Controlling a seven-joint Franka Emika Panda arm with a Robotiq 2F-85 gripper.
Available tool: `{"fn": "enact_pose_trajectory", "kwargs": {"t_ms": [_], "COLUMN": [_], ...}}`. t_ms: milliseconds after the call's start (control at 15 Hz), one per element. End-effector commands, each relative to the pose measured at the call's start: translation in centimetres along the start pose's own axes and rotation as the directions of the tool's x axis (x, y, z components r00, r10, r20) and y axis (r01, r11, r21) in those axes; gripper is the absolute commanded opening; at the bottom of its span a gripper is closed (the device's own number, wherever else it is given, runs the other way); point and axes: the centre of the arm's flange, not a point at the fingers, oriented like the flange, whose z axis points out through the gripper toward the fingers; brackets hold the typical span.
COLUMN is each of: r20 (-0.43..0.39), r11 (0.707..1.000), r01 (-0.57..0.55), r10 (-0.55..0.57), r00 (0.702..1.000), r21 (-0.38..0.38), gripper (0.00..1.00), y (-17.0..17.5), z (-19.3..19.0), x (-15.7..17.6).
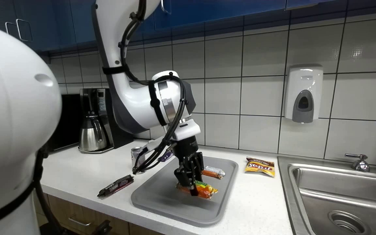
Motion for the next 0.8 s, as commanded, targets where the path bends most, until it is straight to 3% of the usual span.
{"fn": "enact_pose_trajectory", "kwargs": {"t_ms": [0,733], "r20": [-0.018,-0.044], "r11": [1.0,0.998], "r01": [-0.004,-0.062], "r10": [0.004,0.062], "r00": [1.0,0.997], "r21": [0.015,0.0], "gripper": [0.18,0.18], "y": [0.5,1.6], "z": [-1.0,0.2], "x": [2.2,8.6]}}
